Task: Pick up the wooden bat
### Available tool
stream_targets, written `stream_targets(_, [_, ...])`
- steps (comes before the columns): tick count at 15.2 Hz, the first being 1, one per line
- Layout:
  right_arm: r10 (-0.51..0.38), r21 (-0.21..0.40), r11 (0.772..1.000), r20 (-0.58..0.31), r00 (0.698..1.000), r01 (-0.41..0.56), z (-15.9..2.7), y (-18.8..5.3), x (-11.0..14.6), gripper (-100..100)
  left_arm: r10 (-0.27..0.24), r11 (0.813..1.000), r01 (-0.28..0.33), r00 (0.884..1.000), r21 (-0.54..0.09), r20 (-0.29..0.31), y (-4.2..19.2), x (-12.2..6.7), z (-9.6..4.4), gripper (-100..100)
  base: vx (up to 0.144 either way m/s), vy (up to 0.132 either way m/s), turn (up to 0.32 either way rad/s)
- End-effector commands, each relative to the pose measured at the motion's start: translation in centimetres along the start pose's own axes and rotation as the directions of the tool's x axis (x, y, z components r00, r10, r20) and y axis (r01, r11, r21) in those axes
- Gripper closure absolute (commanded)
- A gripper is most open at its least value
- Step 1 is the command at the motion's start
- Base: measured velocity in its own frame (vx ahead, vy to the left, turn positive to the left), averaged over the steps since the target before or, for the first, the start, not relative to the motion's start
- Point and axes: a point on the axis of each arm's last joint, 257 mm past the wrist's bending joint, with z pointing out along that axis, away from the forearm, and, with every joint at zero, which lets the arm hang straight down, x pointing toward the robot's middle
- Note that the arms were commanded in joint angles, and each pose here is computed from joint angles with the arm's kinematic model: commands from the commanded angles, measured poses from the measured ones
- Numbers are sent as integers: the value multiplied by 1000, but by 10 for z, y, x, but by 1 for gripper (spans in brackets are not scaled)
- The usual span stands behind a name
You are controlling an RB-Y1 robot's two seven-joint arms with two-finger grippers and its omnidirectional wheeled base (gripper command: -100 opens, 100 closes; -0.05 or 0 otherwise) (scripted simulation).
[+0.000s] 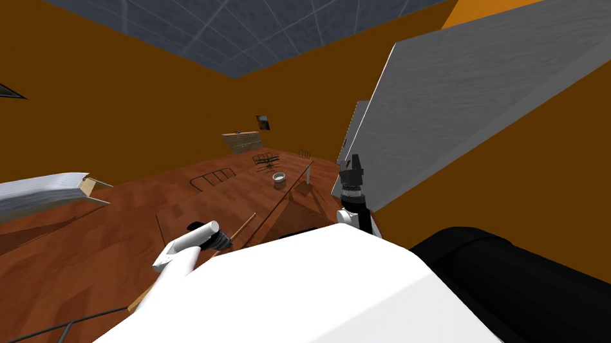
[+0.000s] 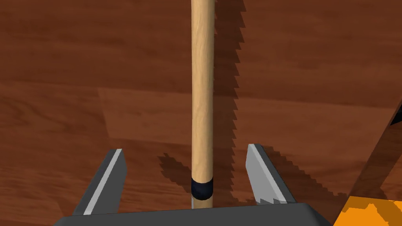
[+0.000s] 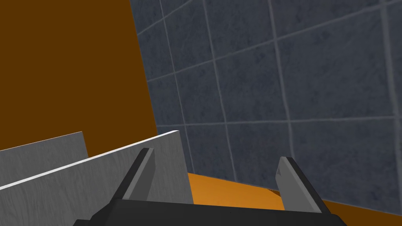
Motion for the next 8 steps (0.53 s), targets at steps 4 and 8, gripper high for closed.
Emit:
stream_targets(4, [0,0,1000,0,1000,0,0,0,0,0,-1,1000,1,1000,-2,1,1,0,0,100,0,0,0])
stream_targets(8, [0,0,1000,0,1000,0,0,0,0,0,9,1000,-9,1000,-2,1,-7,2,-14,100,-3,-30,40])
